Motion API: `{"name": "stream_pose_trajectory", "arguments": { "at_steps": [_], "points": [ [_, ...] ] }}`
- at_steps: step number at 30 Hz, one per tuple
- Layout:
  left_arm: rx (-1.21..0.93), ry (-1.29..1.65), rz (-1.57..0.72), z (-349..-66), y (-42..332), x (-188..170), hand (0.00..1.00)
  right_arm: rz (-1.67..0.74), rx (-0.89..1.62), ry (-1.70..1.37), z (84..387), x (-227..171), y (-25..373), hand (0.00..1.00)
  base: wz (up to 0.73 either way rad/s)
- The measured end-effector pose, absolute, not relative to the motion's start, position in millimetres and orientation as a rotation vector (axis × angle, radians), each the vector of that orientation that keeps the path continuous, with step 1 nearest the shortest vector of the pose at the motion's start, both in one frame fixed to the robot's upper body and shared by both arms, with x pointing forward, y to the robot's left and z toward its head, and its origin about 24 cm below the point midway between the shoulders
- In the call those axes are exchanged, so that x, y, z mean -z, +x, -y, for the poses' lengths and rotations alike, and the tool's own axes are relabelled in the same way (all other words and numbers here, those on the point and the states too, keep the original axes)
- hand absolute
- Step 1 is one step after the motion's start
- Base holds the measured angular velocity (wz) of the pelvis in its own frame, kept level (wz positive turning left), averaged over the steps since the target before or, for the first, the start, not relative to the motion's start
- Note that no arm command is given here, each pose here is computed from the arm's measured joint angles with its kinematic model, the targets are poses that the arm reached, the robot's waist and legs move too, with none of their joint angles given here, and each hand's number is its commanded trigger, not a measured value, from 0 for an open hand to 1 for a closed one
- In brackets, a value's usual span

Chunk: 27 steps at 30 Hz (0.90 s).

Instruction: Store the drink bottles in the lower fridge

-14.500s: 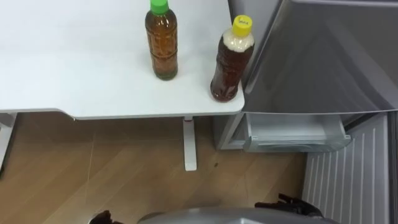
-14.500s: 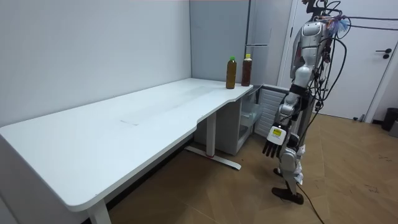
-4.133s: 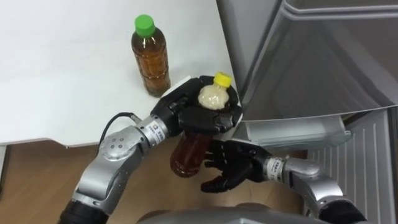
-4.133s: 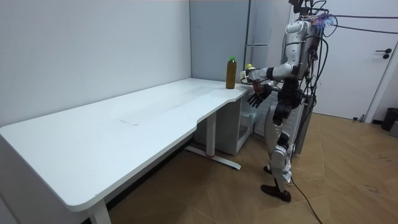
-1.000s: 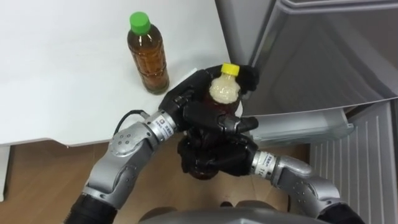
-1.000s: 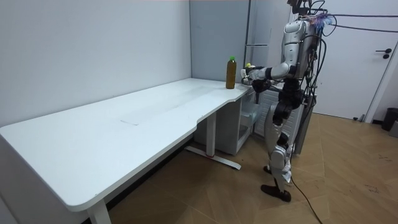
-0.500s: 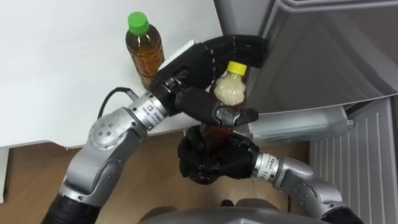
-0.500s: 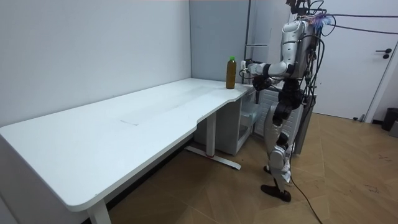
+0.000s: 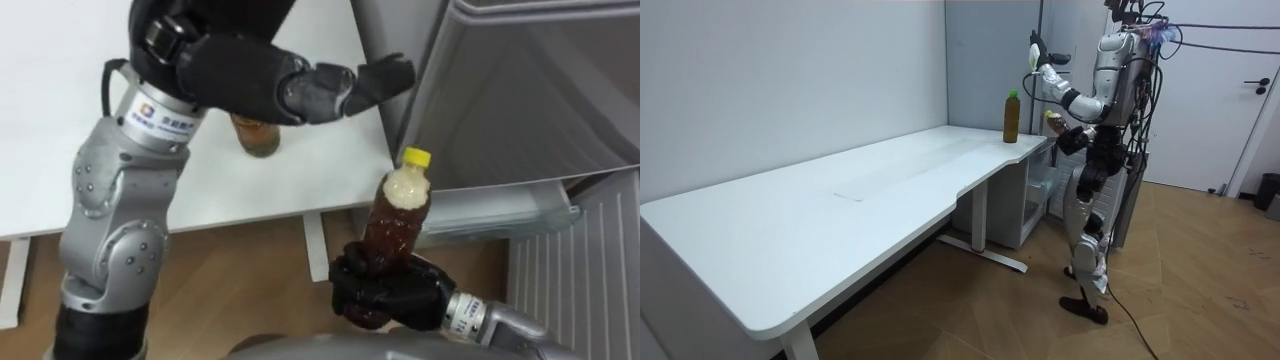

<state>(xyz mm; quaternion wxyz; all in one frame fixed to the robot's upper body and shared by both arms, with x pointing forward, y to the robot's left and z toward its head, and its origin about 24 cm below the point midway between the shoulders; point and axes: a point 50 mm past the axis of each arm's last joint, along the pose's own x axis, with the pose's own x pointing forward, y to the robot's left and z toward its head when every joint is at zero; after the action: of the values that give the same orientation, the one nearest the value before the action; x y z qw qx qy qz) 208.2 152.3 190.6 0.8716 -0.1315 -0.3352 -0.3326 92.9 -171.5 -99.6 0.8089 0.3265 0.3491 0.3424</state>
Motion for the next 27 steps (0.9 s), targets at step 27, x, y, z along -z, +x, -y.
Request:
{"name": "stream_pose_trajectory", "arguments": {
  "at_steps": [27],
  "points": [
    [-0.391, -0.139, 1.101, -306, 143, -240, 0.0, -0.69, 0.038, 1.007, 230, 134, 1, 1.0, 0.02]
  ]
}}
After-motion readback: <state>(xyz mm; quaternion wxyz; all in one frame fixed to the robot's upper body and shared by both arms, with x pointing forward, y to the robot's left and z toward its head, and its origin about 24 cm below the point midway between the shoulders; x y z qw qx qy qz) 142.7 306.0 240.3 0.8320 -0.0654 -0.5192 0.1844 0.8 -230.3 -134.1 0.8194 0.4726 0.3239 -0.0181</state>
